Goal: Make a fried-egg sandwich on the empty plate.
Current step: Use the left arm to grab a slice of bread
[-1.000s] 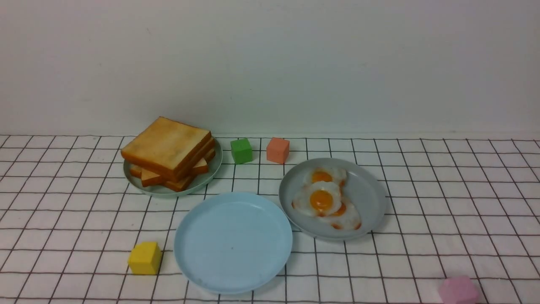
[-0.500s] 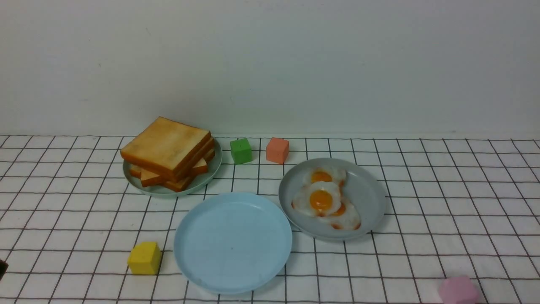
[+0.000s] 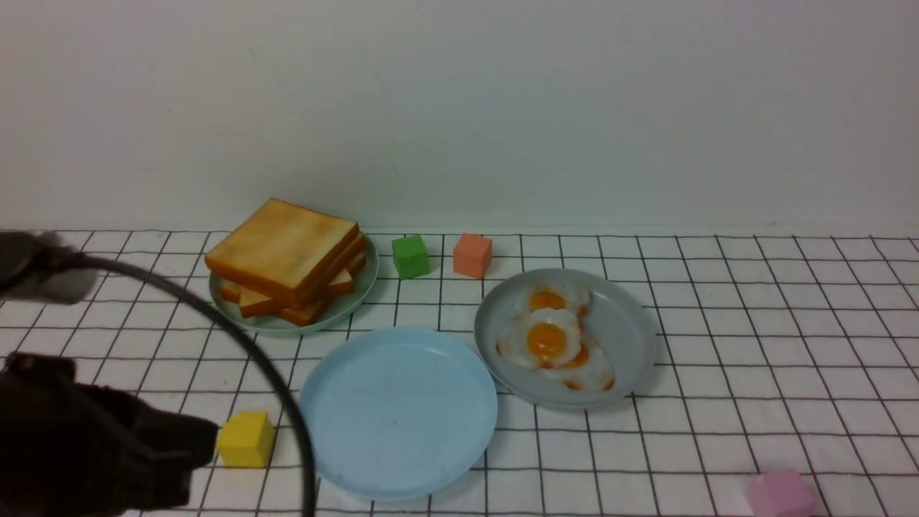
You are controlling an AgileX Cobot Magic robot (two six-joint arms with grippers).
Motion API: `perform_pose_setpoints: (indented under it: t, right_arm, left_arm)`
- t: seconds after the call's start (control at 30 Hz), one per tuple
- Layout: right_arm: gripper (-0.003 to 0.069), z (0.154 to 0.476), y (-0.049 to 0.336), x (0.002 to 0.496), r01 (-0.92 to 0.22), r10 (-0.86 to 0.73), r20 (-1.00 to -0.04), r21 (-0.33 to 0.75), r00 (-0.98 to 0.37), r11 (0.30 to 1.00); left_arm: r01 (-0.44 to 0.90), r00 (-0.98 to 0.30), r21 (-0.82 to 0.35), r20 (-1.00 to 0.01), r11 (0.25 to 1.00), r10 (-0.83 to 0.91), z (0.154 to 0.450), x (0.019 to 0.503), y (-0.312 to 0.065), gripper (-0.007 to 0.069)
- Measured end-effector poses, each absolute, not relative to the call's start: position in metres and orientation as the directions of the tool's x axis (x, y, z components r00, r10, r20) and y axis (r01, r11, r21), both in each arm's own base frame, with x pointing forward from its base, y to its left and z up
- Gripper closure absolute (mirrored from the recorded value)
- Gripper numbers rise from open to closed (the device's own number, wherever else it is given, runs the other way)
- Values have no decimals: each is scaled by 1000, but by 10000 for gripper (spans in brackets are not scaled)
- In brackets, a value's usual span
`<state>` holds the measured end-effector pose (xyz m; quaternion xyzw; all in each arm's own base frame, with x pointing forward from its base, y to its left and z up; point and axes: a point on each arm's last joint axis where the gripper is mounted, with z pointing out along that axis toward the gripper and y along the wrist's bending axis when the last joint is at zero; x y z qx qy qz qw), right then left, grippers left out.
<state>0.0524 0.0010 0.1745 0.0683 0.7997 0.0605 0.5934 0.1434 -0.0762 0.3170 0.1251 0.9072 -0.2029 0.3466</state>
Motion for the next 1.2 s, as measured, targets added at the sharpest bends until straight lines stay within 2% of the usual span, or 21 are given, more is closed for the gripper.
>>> perform_pose_setpoints:
  t: [0.1, 0.13, 0.17, 0.27, 0.37, 0.4, 0.43, 0.5, 0.57, 0.6, 0.63, 0.67, 0.77, 0.87, 1.13, 1.2]
  right_arm:
    - [421, 176, 5, 54, 43, 378, -891, 380, -250, 924]
    - [421, 177, 5, 54, 43, 411, -879, 413, -241, 910]
    - [421, 180, 6, 55, 36, 508, -836, 512, -206, 858]
    - [421, 190, 6, 56, 4, 664, -739, 668, -114, 744]
    - [429, 197, 7, 56, -18, 753, -652, 757, -86, 654]
    - [439, 203, 9, 54, -26, 758, -644, 764, -107, 645]
    - [452, 212, 10, 52, -46, 749, -651, 758, -121, 651]
    - [505, 246, 18, 44, -110, 668, -714, 696, -210, 709]
    - [566, 283, 26, 39, -192, 515, -799, 583, -310, 789]
    - [566, 281, 27, 39, -198, 497, -805, 572, -325, 796]
    - [620, 313, 34, 39, -287, 333, -857, 458, -393, 841]
    - [645, 328, 37, 41, -331, 246, -868, 406, -431, 852]
    - [665, 360, 45, 54, -423, 56, -859, 307, -509, 853]
    - [664, 378, 51, 72, -490, -77, -833, 245, -548, 837]
    - [655, 378, 69, 93, -611, -222, -795, 222, -564, 760]
    - [656, 377, 71, 94, -630, -241, -794, 217, -558, 746]
  left_arm:
    - [377, -747, -279, -656, 883, 112, 319, 159, -86, 638]
    - [377, -749, -278, -653, 884, 114, 319, 161, -87, 638]
    - [375, -752, -274, -649, 886, 117, 318, 167, -89, 638]
    - [365, -757, -269, -643, 891, 116, 312, 178, -93, 638]
    - [369, -753, -248, -645, 896, 131, 308, 187, -95, 638]
    - [366, -755, -238, -641, 900, 138, 307, 190, -95, 638]
    - [356, -761, -236, -634, 904, 134, 305, 193, -95, 638]
    - [307, -786, -235, -609, 922, 107, 302, 206, -93, 638]
    - [243, -814, -231, -577, 942, 68, 299, 226, -87, 638]
    - [238, -816, -228, -574, 944, 66, 298, 228, -87, 638]
    - [191, -834, -220, -551, 957, 39, 295, 249, -81, 638]
    - [172, -839, -212, -543, 962, 30, 293, 261, -78, 638]
    - [152, -847, -169, -531, 974, 40, 284, 294, -75, 638]
    - [168, -841, -131, -536, 977, 73, 280, 328, -81, 638]
    - [232, -805, -52, -571, 971, 162, 276, 386, -98, 636]
    - [251, -787, -14, -585, 968, 195, 272, 403, -101, 611]
